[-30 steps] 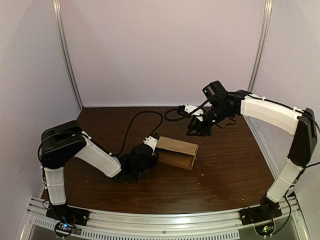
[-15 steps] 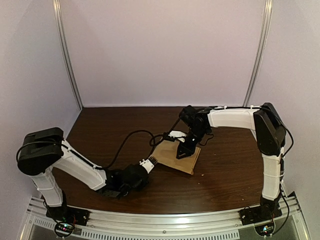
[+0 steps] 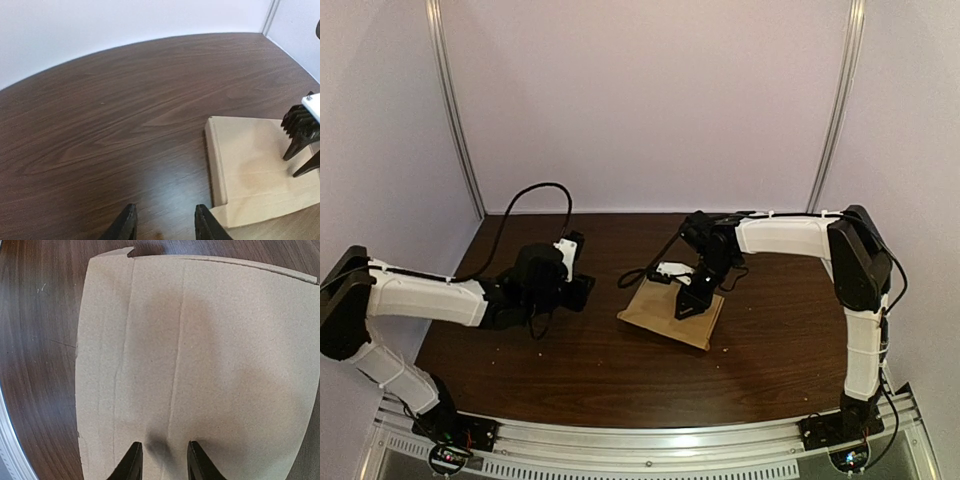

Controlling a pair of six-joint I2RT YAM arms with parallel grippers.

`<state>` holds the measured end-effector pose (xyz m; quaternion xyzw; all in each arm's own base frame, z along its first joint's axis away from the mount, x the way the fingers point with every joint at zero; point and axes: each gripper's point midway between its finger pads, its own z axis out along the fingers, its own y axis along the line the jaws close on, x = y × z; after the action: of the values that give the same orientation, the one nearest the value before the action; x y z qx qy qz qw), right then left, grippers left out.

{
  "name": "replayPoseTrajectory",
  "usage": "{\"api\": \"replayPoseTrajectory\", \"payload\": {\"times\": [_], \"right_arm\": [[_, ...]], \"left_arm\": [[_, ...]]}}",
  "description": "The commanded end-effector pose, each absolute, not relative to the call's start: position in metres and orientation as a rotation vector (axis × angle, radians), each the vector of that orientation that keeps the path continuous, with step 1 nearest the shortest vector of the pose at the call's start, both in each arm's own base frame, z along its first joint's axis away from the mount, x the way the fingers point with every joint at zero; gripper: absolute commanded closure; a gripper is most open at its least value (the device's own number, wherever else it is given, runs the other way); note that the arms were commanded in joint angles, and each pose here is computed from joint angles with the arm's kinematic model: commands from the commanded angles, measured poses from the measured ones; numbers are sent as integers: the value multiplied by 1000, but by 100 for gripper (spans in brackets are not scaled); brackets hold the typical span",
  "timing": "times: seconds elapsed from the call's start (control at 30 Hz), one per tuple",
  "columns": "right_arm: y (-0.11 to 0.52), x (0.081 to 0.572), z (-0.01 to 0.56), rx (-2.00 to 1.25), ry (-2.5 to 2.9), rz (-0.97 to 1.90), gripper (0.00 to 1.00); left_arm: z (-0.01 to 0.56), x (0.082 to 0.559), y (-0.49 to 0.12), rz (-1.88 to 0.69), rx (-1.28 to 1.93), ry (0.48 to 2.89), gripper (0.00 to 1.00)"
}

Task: Fold the paper box

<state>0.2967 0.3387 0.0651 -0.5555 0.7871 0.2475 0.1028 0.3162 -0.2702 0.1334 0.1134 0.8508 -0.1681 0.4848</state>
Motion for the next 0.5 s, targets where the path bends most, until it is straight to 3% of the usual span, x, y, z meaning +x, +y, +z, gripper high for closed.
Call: {"api": "replayPoseTrajectory", "payload": {"times": [0.0, 0.17, 0.4, 0.47], "right_arm": [[331, 290, 65, -1665, 2338, 700, 69], [331, 290, 64, -1666, 2341, 700, 69], [329, 287, 62, -1695, 2334, 686, 69], [328, 287, 60, -1704, 2337, 675, 69]], "left_arm": [[112, 313, -340, -710, 461, 2261, 58], [93, 312, -373, -845, 519, 2331, 56], [33, 323, -374, -739, 500, 2446, 58], [1, 331, -374, -668, 472, 2508, 64]]}}
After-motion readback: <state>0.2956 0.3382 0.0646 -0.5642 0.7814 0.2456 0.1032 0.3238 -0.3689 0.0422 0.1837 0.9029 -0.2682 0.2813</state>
